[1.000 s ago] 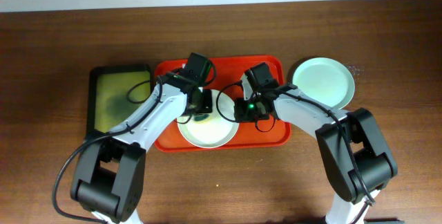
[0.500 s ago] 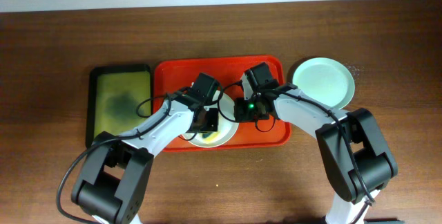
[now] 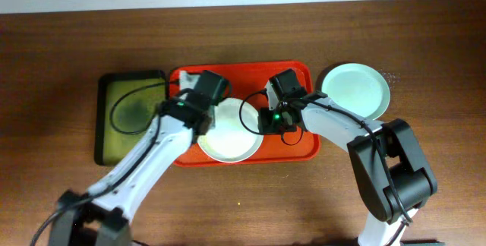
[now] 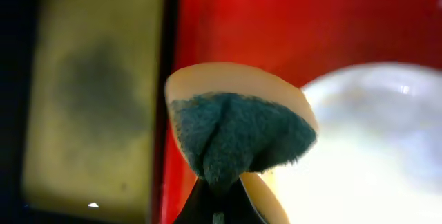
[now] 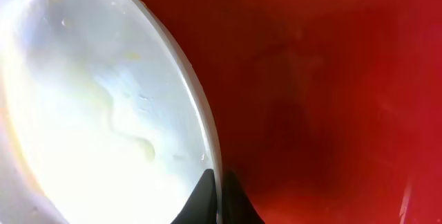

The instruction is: Clean dirty plates on tray and stack at the side

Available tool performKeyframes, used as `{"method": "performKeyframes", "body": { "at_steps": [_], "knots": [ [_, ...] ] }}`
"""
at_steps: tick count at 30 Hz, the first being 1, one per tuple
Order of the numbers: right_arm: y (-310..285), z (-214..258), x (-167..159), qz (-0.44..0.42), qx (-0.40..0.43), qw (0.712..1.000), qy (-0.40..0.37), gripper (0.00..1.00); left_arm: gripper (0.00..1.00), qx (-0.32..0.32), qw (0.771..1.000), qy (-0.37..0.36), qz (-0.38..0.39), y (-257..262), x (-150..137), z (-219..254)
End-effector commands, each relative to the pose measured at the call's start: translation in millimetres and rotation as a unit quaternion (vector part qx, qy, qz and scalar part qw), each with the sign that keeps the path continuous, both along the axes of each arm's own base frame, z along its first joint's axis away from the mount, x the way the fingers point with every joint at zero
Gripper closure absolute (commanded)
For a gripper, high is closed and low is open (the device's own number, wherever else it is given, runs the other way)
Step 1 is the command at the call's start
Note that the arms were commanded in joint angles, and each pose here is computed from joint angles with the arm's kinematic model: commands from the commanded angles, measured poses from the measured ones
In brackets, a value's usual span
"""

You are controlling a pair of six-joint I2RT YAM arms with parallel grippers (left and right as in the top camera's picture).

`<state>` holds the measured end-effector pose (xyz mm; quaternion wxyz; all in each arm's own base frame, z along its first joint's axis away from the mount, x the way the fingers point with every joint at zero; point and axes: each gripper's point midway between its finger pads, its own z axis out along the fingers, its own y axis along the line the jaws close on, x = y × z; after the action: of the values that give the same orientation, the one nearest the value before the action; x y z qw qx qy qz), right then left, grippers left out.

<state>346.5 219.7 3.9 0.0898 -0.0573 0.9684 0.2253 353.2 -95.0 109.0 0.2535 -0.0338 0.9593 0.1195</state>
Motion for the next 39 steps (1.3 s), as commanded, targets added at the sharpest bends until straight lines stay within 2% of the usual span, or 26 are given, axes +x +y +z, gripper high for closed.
{"method": "performKeyframes", "body": {
  "at_steps": [1,5,9,12,13,14,17,19,22,28,29,32,33,34,35,37,39],
  "knots": [
    [-8,-6,-9,0.002,-0.015,1.000,0.021,0.96,1.00,-0.085,0.993,-0.061,0.057,33,8,53],
    [-6,21,0,0.000,-0.020,1.000,0.017,0.96,1.00,-0.128,0.983,-0.035,0.123,81,5,44],
    [-34,81,23,-0.023,-0.119,0.992,-0.015,0.96,1.00,-0.137,0.974,-0.012,0.179,118,3,25],
    [-54,149,36,-0.019,-0.225,0.972,-0.072,0.96,1.00,-0.135,0.970,0.002,0.201,131,7,8],
    [-59,172,38,-0.022,-0.260,0.960,-0.097,0.96,1.00,-0.135,0.970,0.005,0.201,131,9,4],
    [-64,208,40,-0.027,-0.313,0.939,-0.142,0.96,1.00,-0.133,0.970,0.014,0.202,131,13,-7],
    [-66,271,40,-0.040,-0.411,0.878,-0.242,0.96,1.00,-0.130,0.969,0.020,0.208,135,19,-20],
    [-59,300,36,-0.011,-0.492,0.816,-0.304,0.96,1.00,-0.126,0.964,0.016,0.233,154,20,-25],
    [-45,324,28,0.012,-0.544,0.762,-0.353,0.96,1.00,-0.148,0.946,0.008,0.289,183,15,-28],
    [-37,345,32,0.049,-0.593,0.709,-0.380,0.96,1.00,-0.165,0.939,0.054,0.297,185,14,-66],
    [-43,353,32,0.043,-0.614,0.688,-0.383,0.96,1.00,-0.166,0.938,0.069,0.297,183,13,-80],
    [-44,361,31,0.068,-0.645,0.661,-0.379,0.96,1.00,-0.169,0.936,0.089,0.297,181,13,-99],
    [-40,361,31,0.086,-0.650,0.654,-0.377,0.96,0.92,-0.171,0.935,0.089,0.296,181,14,-100],
    [-35,362,30,0.102,-0.654,0.647,-0.378,0.96,0.66,-0.179,0.935,0.087,0.293,178,16,-99],
    [-32,364,29,0.109,-0.657,0.642,-0.381,0.96,0.45,-0.183,0.935,0.083,0.291,177,19,-95],
    [-24,376,25,0.093,-0.668,0.622,-0.398,0.96,0.32,-0.176,0.944,0.078,0.268,179,26,-77],
    [-11,379,22,0.109,-0.666,0.615,-0.408,0.96,0.30,-0.178,0.945,0.065,0.267,181,32,-42]
  ]
}}
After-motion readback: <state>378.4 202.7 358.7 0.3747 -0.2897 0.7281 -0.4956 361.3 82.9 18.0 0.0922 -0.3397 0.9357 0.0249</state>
